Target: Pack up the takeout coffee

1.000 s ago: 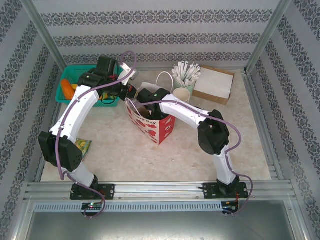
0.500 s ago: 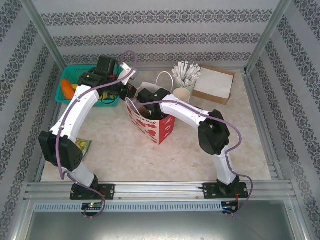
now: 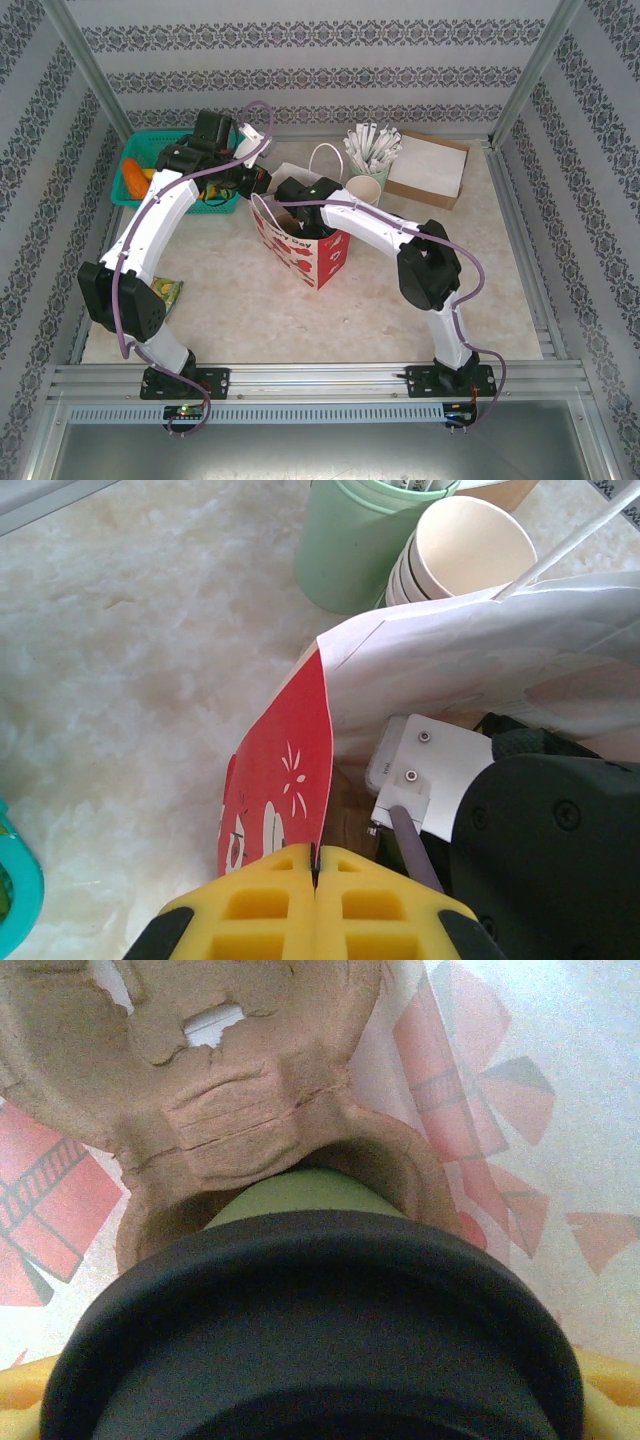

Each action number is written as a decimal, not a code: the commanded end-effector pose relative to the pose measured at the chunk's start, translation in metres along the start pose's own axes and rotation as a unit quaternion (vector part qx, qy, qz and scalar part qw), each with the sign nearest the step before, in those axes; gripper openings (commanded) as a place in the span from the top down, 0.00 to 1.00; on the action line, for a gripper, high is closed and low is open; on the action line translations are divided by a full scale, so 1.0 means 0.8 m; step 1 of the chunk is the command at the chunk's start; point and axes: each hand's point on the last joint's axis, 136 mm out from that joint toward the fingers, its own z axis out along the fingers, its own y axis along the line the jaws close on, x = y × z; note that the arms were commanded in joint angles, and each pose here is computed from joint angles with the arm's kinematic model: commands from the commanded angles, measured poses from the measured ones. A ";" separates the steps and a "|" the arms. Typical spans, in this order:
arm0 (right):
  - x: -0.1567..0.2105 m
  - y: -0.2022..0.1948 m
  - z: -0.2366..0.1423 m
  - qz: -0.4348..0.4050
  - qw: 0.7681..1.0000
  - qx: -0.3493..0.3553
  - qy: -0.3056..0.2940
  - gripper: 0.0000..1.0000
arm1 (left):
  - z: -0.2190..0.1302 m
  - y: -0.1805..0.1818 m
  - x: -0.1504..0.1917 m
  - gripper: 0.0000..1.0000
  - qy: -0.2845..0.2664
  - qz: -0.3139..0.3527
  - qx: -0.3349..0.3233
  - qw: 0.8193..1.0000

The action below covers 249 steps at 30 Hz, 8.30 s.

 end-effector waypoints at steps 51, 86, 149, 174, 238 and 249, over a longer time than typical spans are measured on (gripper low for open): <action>-0.007 -0.006 -0.100 -0.013 0.998 0.007 -0.055 0.02 | -0.005 0.009 0.001 1.00 0.005 -0.017 -0.034 0.999; -0.025 -0.016 -0.194 -0.029 0.983 -0.001 -0.181 0.02 | -0.003 0.004 0.000 1.00 -0.005 -0.021 -0.021 1.000; -0.082 -0.223 -0.262 0.224 0.908 -0.084 -0.343 0.13 | -0.043 0.002 0.081 1.00 -0.071 -0.414 -0.227 0.879; -0.125 -0.337 -0.186 0.207 0.943 -0.024 -0.261 0.51 | -0.116 -0.027 0.019 0.02 -0.142 -0.218 -0.221 0.940; -0.113 -0.369 -0.215 0.234 0.924 -0.043 -0.299 0.95 | -0.053 0.028 0.024 0.00 -0.115 -0.291 -0.229 0.922; -0.093 -0.353 -0.244 0.169 0.931 -0.032 -0.321 0.99 | -0.068 0.035 0.012 0.00 -0.138 -0.273 -0.223 0.926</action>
